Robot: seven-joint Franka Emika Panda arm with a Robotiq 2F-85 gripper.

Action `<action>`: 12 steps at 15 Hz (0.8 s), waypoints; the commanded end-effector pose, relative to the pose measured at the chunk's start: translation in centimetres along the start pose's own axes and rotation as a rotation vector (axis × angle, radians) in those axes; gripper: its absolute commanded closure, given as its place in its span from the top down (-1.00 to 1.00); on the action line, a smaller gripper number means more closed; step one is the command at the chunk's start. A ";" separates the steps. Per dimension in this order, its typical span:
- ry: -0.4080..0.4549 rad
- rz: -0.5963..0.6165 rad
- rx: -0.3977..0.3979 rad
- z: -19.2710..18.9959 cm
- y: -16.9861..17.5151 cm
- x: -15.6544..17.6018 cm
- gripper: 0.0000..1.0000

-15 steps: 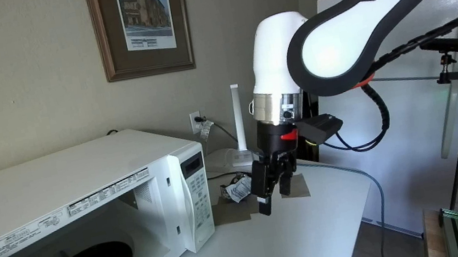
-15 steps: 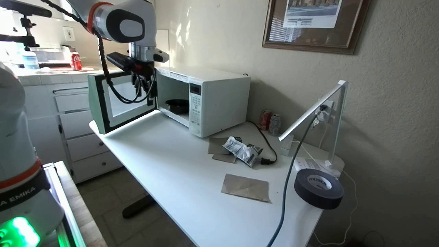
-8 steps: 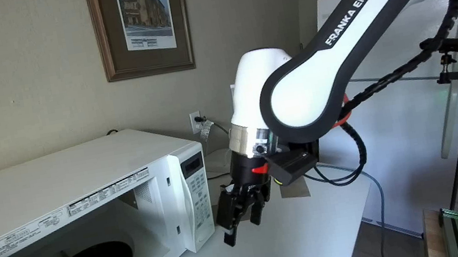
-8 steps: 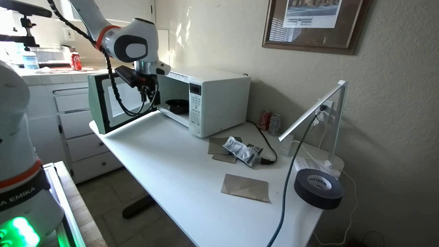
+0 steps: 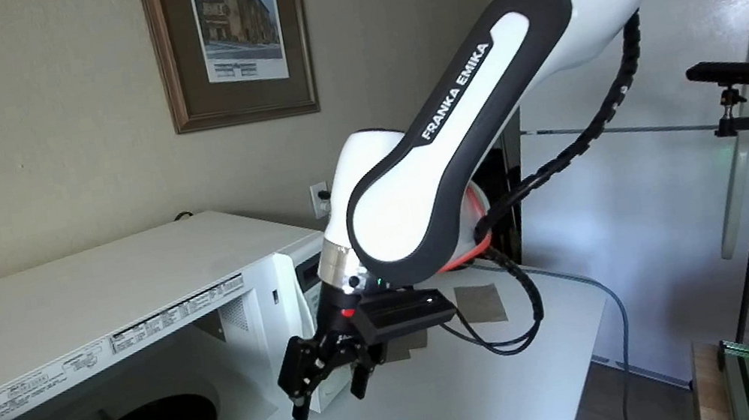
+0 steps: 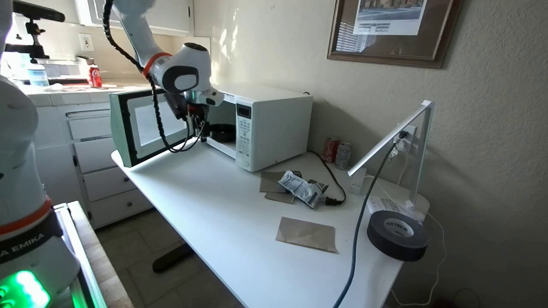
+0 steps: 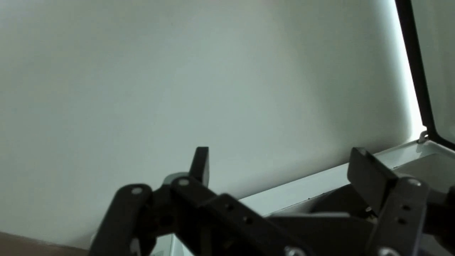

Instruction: Take the black bowl out of the microwave

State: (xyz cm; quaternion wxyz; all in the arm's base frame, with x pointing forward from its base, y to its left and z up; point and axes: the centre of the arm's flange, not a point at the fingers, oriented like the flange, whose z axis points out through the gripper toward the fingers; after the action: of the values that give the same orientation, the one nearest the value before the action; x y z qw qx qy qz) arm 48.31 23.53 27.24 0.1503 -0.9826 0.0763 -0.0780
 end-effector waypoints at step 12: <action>0.036 0.076 0.029 4.8 -1.7 4.0 1.00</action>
State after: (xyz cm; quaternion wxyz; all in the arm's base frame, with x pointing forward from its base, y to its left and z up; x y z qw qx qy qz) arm 53.25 25.78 23.80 0.1659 -0.9752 0.1151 -0.0909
